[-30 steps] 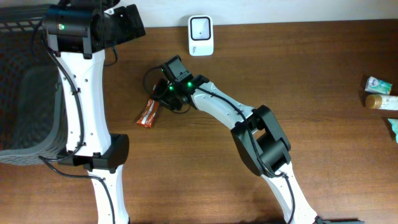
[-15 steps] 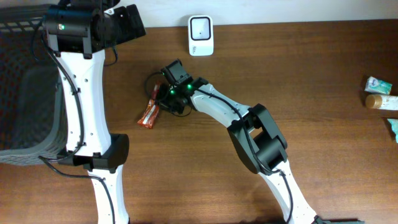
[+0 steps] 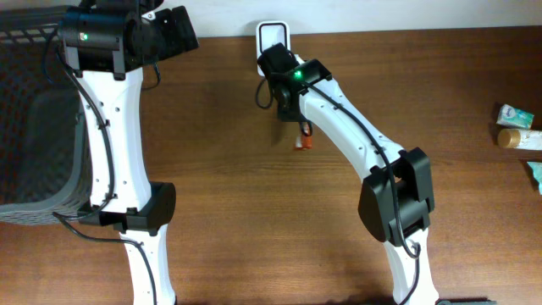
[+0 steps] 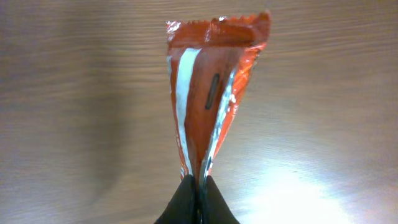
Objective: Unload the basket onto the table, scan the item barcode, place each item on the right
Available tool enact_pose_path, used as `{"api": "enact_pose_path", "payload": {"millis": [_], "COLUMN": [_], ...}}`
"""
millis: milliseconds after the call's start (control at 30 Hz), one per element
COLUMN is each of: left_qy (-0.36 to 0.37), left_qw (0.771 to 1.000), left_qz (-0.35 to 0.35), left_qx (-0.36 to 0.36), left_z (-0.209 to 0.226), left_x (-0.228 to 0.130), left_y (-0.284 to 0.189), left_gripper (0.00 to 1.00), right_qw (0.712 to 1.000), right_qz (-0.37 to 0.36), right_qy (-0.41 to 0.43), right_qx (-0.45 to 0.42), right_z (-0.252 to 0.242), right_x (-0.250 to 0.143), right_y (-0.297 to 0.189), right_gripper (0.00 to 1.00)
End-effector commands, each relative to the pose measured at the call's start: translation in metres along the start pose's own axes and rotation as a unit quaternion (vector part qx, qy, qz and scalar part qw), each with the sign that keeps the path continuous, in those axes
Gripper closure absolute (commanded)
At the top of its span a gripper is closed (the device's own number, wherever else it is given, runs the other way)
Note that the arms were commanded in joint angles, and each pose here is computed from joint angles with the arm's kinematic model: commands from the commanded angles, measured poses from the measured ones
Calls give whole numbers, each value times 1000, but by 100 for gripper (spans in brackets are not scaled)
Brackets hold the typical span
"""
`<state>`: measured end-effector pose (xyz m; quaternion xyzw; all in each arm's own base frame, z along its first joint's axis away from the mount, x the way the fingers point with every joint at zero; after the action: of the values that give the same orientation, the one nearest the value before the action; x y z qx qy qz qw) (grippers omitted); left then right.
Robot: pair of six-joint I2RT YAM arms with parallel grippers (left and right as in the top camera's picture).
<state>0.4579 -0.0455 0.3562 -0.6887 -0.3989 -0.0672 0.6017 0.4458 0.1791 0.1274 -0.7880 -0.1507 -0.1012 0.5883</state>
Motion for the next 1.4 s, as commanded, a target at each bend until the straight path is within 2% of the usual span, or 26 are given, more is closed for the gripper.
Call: {"api": "enact_pose_path", "payload": {"millis": [0, 200, 267, 367, 433, 500, 533, 567, 600, 633, 667, 733, 833, 900, 933, 967, 1000, 1067, 1100, 1200, 1267, 1333, 1367], "left_qy": [6, 6, 6, 6, 6, 6, 6, 6, 6, 6, 6, 6, 6, 6, 6, 6, 6, 6, 6, 6, 6, 6, 6], "left_qw": [1000, 1000, 1000, 1000, 1000, 1000, 1000, 1000, 1000, 1000, 1000, 1000, 1000, 1000, 1000, 1000, 1000, 1000, 1000, 1000, 1000, 1000, 1000], "left_qz": [-1, -1, -1, -1, -1, -1, -1, -1, -1, -1, -1, -1, -1, -1, -1, -1, -1, -1, -1, -1, -1, -1, -1], "left_qx": [4, 4, 4, 4, 4, 4, 4, 4, 4, 4, 4, 4, 4, 4, 4, 4, 4, 4, 4, 4, 4, 4, 4], "left_z": [1, 1, 1, 1, 1, 1, 1, 1, 1, 1, 1, 1, 1, 1, 1, 1, 1, 1, 1, 1, 1, 1, 1], "left_x": [1, 1, 1, 1, 1, 1, 1, 1, 1, 1, 1, 1, 1, 1, 1, 1, 1, 1, 1, 1, 1, 1, 1], "left_y": [2, 2, 2, 2, 2, 2, 2, 2, 2, 2, 2, 2, 2, 2, 2, 2, 2, 2, 2, 2, 2, 2, 2], "left_gripper": [1, 1, 1, 1, 1, 1, 1, 1, 1, 1, 1, 1, 1, 1, 1, 1, 1, 1, 1, 1, 1, 1, 1], "right_qw": [994, 980, 980, 985, 992, 997, 996, 993, 985, 974, 949, 920, 895, 880, 869, 858, 846, 836, 836, 870, 885, 887, 887], "right_qz": [-5, 41, 48, 64, 72, 81, 86, 95, 110, 118, 136, 157, 180, 160, 145, 130, 111, 102, 105, 147, 155, 145, 143], "right_qy": [-40, -78, -82, -78, -50, -4, 20, 43, 27, 3, -16, -7, 30, 43, 55, 67, 77, 95, 98, 128, 127, 127, 136], "right_qx": [-101, -176, -175, -138, -86, -16, 12, 46, 132, 193, 283, 360, 407, 445, 470, 492, 515, 531, 530, 453, 420, 420, 418], "right_z": [-30, -46, -44, -32, -26, -31, -39, -51, -61, -65, -76, -89, -103, -99, -95, -92, -88, -80, -76, -76, -76, -76, -78], "right_x": [-5, -51, -61, -70, -60, -40, -30, -21, -14, -16, -25, -40, -71, -76, -77, -78, -78, -84, -88, -106, -109, -104, -99], "right_y": [-1, 53, 63, 69, 62, 49, 43, 39, 38, 38, 38, 43, 73, 85, 89, 94, 98, 107, 110, 137, 144, 145, 144], "right_gripper": [96, 96, 96, 96, 91, 82, 72, 32, 1, 1, 1, 1, 1, 1, 2, 8, 19, 24, 27, 44, 64, 96, 96]}}
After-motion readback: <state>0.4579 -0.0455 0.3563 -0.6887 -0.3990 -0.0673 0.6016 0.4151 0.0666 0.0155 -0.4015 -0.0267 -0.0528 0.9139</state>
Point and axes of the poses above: each gripper's point midway between its finger pads, its own y axis out along the fingers, its own z axis along the line the jaws close on, x = y × z, the point moved 2 cm from there along -y, back along the fingers, and after that the axes turned 11 degrees about -y, right-handed, at the moved point
